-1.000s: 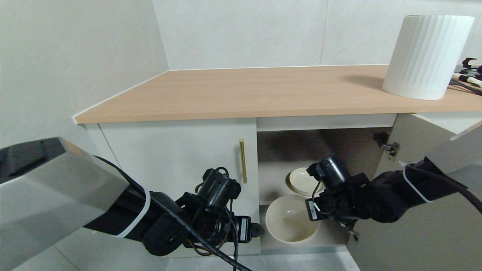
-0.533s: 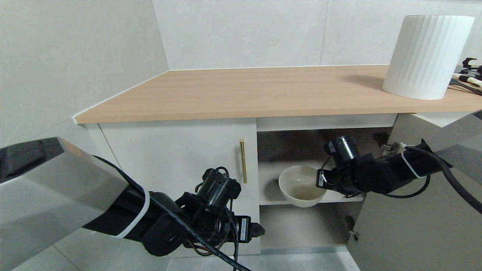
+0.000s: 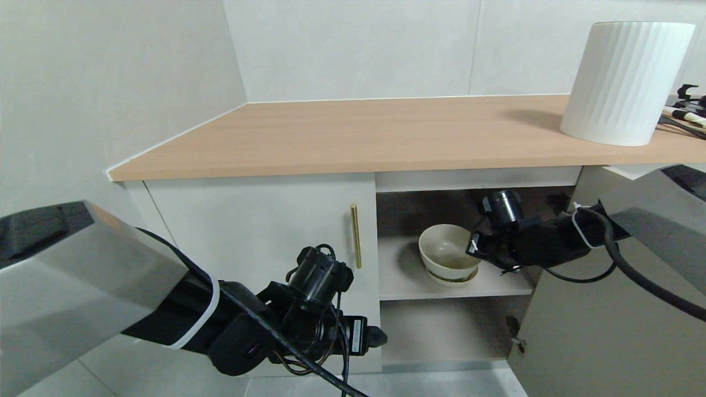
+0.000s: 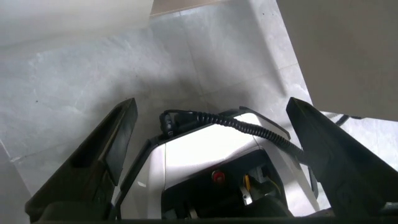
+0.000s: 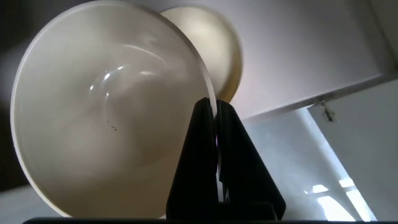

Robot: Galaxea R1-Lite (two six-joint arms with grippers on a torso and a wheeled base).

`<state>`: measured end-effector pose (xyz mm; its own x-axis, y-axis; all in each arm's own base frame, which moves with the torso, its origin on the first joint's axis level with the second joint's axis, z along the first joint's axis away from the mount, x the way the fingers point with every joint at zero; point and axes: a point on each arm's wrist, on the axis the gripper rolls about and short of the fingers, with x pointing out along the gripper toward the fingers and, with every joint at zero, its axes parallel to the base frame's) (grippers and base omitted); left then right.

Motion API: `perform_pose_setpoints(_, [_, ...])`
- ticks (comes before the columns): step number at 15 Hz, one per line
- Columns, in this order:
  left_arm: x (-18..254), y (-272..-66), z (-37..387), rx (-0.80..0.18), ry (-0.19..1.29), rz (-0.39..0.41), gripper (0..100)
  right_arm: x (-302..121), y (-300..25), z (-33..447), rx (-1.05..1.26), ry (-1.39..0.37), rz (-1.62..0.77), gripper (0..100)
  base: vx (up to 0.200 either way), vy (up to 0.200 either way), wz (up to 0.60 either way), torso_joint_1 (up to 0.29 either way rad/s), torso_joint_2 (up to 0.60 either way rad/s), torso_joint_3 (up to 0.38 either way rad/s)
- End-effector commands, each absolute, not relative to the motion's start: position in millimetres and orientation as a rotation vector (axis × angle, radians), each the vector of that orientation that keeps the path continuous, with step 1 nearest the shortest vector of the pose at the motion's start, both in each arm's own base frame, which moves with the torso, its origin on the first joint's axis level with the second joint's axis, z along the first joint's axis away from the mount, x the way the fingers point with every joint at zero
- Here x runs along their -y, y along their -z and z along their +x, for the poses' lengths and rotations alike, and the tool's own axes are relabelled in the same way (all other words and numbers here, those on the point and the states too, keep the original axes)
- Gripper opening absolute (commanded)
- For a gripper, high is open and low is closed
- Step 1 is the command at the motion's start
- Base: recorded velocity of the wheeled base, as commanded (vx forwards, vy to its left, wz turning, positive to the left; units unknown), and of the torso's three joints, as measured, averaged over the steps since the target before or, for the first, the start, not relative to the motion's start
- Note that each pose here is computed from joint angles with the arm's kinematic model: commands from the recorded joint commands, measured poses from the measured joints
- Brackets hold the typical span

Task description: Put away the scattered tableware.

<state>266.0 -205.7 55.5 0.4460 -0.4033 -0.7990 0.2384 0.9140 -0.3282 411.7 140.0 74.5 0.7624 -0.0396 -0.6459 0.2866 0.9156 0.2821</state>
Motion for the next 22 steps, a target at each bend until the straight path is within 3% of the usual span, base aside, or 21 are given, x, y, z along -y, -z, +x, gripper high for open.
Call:
perform_pose_setpoints(1, [205.8,-54.6,266.1,-1.038,0.398,-0.176,100,-137.2,-64.6,421.5,-0.684,0.211,0.411,0,0.0,0.0,0.0,0.0,0.0,0.0])
perform_pose_setpoints(22, [205.5,-53.6,266.6,-1.04,0.396,-0.176,100,-130.9,-31.4,449.8,-0.673,0.279,0.413,0,0.0,0.0,0.0,0.0,0.0,0.0])
